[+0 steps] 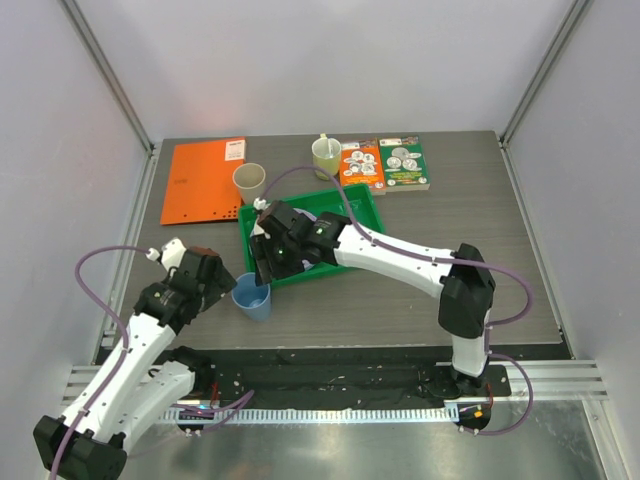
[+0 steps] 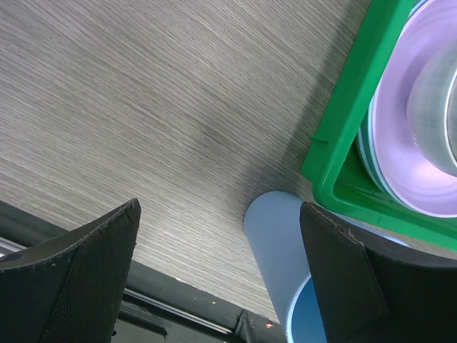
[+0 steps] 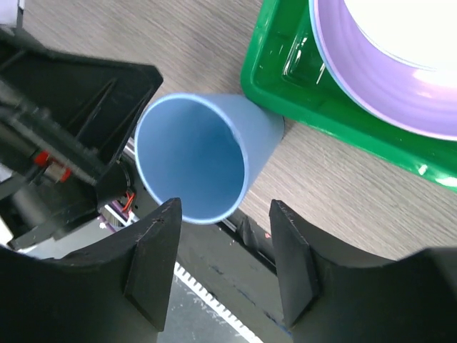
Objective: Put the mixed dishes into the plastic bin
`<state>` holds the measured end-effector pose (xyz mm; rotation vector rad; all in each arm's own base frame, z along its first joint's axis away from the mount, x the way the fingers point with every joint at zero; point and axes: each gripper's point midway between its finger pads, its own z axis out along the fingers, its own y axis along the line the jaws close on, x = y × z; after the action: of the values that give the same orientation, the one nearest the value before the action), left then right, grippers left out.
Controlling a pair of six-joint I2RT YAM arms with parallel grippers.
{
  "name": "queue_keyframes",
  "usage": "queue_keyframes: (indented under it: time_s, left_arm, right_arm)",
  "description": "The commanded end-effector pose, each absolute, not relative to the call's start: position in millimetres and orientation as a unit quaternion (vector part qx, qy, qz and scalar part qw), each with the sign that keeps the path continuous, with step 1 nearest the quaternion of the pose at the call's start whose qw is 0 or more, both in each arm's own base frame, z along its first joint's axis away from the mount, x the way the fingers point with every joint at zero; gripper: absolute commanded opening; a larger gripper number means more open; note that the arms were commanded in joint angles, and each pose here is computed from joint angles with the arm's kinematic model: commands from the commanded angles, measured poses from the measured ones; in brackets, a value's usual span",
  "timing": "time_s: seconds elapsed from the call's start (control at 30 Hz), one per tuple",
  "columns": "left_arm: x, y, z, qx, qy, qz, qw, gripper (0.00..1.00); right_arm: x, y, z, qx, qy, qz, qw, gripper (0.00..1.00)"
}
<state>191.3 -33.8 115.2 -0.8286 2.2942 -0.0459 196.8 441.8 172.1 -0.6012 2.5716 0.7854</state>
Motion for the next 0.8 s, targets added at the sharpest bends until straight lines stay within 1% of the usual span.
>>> queue_keyframes:
  time_s: [0.0, 0.23, 0.37, 0.43, 0.47, 0.5, 0.57, 0.6, 0.7, 0.77]
  left_arm:
    - [199, -38, 120, -0.321, 0.877, -0.036, 0.357, 0.91]
    - [202, -40, 122, -0.320, 0.876, -0.040, 0.359, 0.91]
    - [200, -39, 120, -0.320, 0.878, -0.036, 0.355, 0.91]
    - [199, -39, 119, -0.322, 0.877, -0.036, 0.355, 0.91]
    - [200, -39, 119, -0.323, 0.875, -0.038, 0.357, 0.91]
    - [200, -39, 118, -0.324, 0.875, -0.039, 0.358, 0.91]
    - [201, -40, 118, -0.325, 0.874, -0.042, 0.360, 0.91]
    - [202, -41, 117, -0.326, 0.873, -0.043, 0.359, 0.92]
    - [199, -39, 108, -0.334, 0.875, -0.036, 0.348, 0.92]
    - [197, -36, 106, -0.341, 0.874, -0.026, 0.345, 0.92]
  right_arm:
    - [201, 454, 161, -0.210, 0.915, 0.283, 0.195, 0.57]
    - [205, 455, 143, -0.202, 0.924, 0.265, 0.191, 0.54]
    - [203, 454, 137, -0.200, 0.926, 0.261, 0.183, 0.50]
    - [202, 454, 137, -0.198, 0.927, 0.262, 0.182, 0.43]
    - [202, 454, 139, -0.200, 0.925, 0.262, 0.186, 0.37]
    - [203, 454, 142, -0.201, 0.924, 0.262, 0.191, 0.19]
    - [206, 450, 148, -0.201, 0.924, 0.254, 0.202, 0.05]
    - [206, 448, 155, -0.200, 0.923, 0.254, 0.207, 0.01]
    - [204, 440, 169, -0.206, 0.922, 0.250, 0.210, 0.01]
    - [198, 429, 168, -0.211, 0.927, 0.238, 0.201, 0.01]
